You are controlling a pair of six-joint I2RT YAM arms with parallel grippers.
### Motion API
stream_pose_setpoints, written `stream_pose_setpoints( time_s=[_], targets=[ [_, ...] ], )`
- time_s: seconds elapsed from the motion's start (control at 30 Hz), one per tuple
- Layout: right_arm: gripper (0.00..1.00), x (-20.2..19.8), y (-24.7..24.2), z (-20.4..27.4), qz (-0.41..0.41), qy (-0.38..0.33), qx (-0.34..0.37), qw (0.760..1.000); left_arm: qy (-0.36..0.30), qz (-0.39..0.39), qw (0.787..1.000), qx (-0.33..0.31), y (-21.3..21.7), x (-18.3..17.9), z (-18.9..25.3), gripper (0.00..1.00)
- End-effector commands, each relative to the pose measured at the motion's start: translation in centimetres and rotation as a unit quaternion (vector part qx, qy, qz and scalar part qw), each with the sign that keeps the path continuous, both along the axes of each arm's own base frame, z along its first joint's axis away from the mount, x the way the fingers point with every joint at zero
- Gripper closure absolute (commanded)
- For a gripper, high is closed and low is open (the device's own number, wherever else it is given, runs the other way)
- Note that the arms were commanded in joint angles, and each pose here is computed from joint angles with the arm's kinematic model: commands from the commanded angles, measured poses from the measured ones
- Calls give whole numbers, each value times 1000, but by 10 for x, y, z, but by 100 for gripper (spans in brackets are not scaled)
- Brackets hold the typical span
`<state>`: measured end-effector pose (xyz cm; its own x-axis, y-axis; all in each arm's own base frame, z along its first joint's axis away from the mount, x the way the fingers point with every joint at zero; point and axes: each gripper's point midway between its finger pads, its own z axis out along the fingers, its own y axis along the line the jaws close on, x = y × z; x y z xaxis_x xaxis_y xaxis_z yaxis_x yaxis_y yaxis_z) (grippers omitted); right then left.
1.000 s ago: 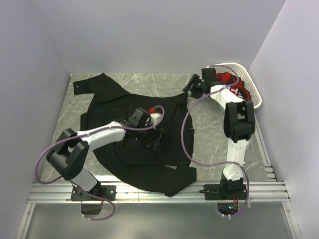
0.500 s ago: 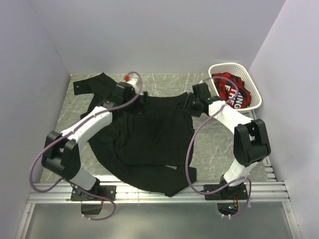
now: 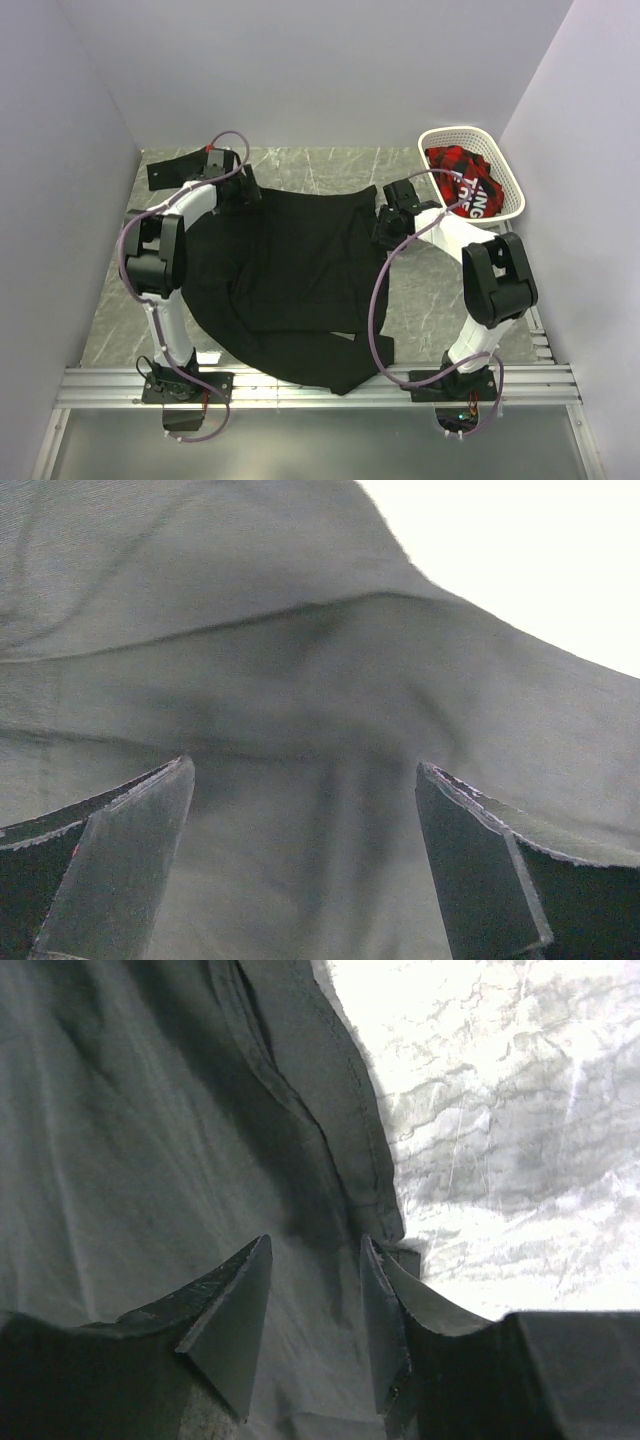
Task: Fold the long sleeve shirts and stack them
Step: Flatten the shirt out
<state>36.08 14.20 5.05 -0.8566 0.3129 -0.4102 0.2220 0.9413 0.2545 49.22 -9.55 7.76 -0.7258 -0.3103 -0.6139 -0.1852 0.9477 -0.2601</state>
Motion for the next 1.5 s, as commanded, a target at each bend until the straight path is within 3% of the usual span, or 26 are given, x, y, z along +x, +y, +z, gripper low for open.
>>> stream_pose_setpoints(
  time_s=[0.0, 0.1, 0.5, 0.67, 0.93, 1.03, 1.13, 1.27, 1.47],
  targets=[
    [54, 19, 5, 6, 11, -25, 1, 1000, -19, 31, 999, 3, 19, 21, 7, 1],
    [59, 26, 7, 6, 9, -30, 4, 999, -10, 44, 999, -2, 31, 24, -3, 1],
    [60, 28, 19, -13, 18, -17, 24, 999, 26, 77, 996, 21, 61, 16, -41, 1],
    [88, 26, 9, -4, 13, -18, 2, 1000, 45, 93, 994, 33, 70, 10, -57, 1],
    [94, 19, -24, 47, -10, -50, -84, 995, 66, 146, 986, 48, 96, 4, -66, 1],
    [92, 10, -29, 40, -19, -36, -90, 995, 69, 145, 986, 44, 96, 4, -67, 1],
    [77, 2, -25, 25, -13, -10, -80, 997, 67, 139, 987, 33, 91, 5, -66, 1],
    [49, 11, -15, 43, -7, -35, -57, 998, 58, 127, 990, 21, 85, 8, -56, 1],
    [46, 34, 11, 78, 2, -87, 8, 996, 18, 111, 994, 1, 77, 14, -8, 1]
  ],
)
